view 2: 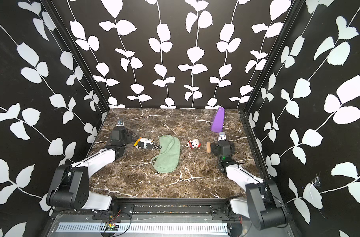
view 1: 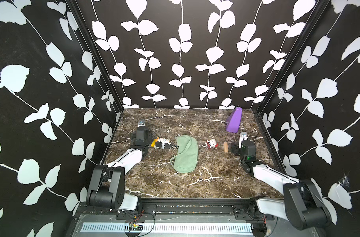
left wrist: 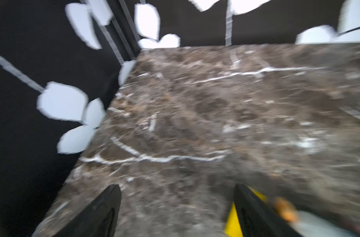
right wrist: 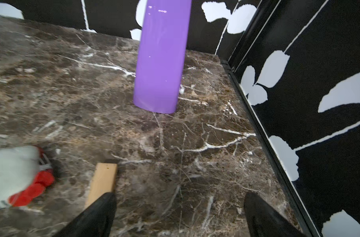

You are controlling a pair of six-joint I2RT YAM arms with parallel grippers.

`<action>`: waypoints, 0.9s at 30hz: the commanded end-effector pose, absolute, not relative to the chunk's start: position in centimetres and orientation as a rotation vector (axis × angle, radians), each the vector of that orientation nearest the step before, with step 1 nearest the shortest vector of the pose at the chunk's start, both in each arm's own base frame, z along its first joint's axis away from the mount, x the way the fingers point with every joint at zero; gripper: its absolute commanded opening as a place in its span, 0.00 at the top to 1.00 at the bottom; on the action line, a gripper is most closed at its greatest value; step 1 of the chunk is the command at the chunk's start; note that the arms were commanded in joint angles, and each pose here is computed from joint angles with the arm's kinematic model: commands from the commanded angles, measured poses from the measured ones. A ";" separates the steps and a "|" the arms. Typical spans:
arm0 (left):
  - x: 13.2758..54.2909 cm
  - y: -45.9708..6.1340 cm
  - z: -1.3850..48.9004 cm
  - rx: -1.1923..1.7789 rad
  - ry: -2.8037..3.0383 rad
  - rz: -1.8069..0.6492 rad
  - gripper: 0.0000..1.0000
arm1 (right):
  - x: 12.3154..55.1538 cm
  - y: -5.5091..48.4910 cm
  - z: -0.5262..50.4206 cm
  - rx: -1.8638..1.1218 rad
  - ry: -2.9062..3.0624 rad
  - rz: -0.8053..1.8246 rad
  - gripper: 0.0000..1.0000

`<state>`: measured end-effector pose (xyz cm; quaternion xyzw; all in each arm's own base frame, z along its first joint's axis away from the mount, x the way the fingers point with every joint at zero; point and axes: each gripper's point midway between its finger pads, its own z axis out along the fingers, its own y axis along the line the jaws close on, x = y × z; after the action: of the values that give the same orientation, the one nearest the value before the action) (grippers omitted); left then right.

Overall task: Remove the decoration from the bag
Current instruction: Reset both arms

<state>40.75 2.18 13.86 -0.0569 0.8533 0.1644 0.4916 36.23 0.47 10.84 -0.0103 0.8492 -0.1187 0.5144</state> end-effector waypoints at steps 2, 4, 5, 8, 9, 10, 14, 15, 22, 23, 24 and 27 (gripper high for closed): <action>40.5 5.0 12.9 -0.194 2.037 0.415 0.08 | 37.9 -1.0 12.1 0.013 1.919 -0.297 0.01; 40.6 5.0 11.7 -0.193 2.050 0.372 0.08 | 38.3 -1.5 12.1 0.031 1.907 -0.305 0.01; 40.7 4.5 11.3 -0.164 2.050 0.340 0.08 | 38.5 -1.9 11.9 0.055 1.906 -0.283 0.01; 40.7 3.3 10.7 -0.095 2.018 0.275 0.07 | 39.1 -2.3 10.9 0.065 1.924 -0.240 0.01; 40.6 3.3 10.7 -0.097 2.009 0.273 0.07 | 39.1 -2.1 10.6 0.054 1.933 -0.230 0.01; 40.3 3.3 10.5 -0.097 1.998 0.271 0.06 | 39.3 -1.9 10.2 0.045 1.943 -0.219 0.01; 39.3 2.5 11.1 -0.063 1.916 0.226 0.05 | 39.4 -1.7 9.4 0.033 1.925 -0.202 0.01; 39.0 2.4 11.1 -0.056 1.895 0.219 0.05 | 39.3 -1.8 9.3 0.037 1.936 -0.204 0.02; 39.3 1.6 10.2 -0.009 1.855 0.185 0.04 | 39.3 -1.8 9.4 0.038 1.929 -0.208 0.01; 39.2 1.6 9.9 -0.008 1.876 0.187 0.03 | 39.3 -1.8 9.4 0.037 1.930 -0.207 0.01; 39.3 1.6 10.0 -0.003 1.864 0.191 0.02 | 39.3 -1.8 9.4 0.036 1.932 -0.207 0.01; 39.5 1.5 10.2 -0.005 1.860 0.186 0.02 | 39.3 -1.8 9.4 0.035 1.931 -0.207 0.02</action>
<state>38.71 1.92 8.28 -0.0085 0.8193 0.0866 0.5667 39.00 -1.71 8.26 0.0090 0.8341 -0.0911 0.5440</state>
